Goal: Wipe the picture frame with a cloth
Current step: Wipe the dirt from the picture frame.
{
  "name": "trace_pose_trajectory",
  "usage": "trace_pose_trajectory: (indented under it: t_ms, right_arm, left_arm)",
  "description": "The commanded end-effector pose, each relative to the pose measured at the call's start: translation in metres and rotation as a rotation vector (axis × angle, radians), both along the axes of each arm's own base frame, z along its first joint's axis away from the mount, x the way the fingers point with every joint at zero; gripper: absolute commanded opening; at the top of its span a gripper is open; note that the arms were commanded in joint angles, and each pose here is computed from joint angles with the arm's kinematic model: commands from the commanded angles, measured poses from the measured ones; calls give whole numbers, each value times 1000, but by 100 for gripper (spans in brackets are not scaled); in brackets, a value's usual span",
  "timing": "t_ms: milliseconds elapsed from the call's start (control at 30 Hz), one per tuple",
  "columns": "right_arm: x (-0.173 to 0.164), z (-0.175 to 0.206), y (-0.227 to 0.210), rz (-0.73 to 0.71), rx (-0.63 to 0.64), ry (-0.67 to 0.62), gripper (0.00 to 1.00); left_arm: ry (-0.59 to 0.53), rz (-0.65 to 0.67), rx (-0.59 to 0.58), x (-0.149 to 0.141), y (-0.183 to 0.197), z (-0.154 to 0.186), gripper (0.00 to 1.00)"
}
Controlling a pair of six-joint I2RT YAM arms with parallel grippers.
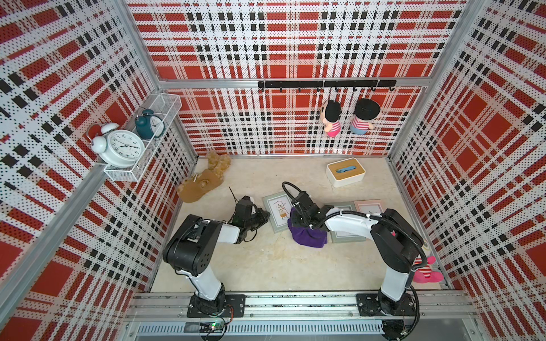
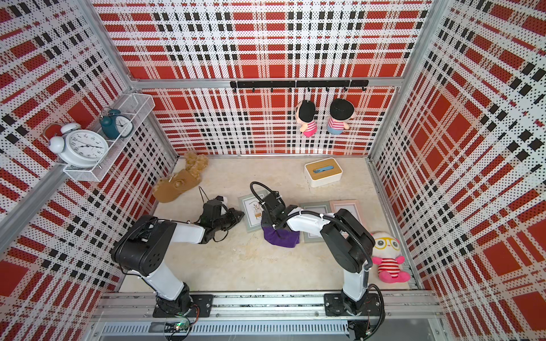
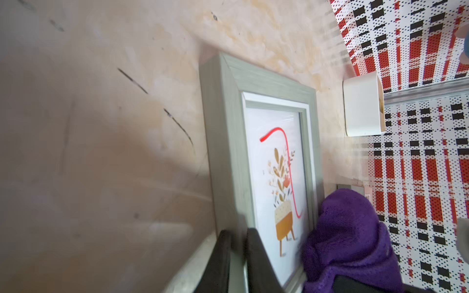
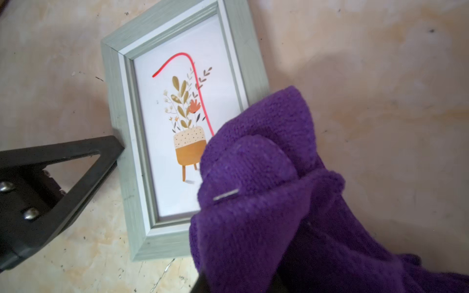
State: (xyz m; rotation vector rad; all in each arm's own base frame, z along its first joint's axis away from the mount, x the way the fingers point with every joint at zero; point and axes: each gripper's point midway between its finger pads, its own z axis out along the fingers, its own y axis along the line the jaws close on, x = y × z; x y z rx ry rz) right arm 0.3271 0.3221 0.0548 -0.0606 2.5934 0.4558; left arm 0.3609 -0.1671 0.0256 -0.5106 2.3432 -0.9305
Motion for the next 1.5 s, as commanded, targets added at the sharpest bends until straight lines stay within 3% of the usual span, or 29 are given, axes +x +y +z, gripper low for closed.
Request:
trace_pose_trajectory:
  t_ms: [0,100,167,367,433,667,733,833,967,1067,1200,1333,1467]
  right_arm:
    - [-24,-25,19,105,-104,37,0]
    - [-36,-11,58,233,8,45,0]
    - [-37,-6,57,236,51,55,0]
    - [-11,-33,-46,2,-98,106,0]
    - [-7,-30,-58,-9,-121,99,0]
    - [-51,-19,58,286,44,138,0]
    - [-57,-13,74,331,89,141,0]
    - [-44,-20,45,250,45,137,0]
    - [-18,-35,-39,52,-58,145,0]
    - [-9,-33,-64,12,-129,132,0]
    - [-17,-25,-19,131,-84,138,0]
    - [-37,-10,48,281,58,146,0]
    - [-32,-10,42,251,107,160,0]
  left_arm:
    - [209,27,120,-38,19,-56,16]
    - [214,27,125,-39,17,-58,15]
    - [218,35,130,-40,18,-59,15]
    - [227,57,153,-42,22,-64,14]
    - [229,57,157,-43,23,-65,14]
    - [239,58,169,-45,23,-69,13]
    - [242,57,171,-46,23,-71,13]
    - [248,58,174,-47,24,-73,13]
    - [253,59,182,-48,25,-75,13]
    - [255,55,185,-49,26,-76,13]
    - [252,50,187,-49,25,-75,13]
    - [258,51,190,-49,26,-77,13]
    - [263,46,196,-50,26,-79,13]
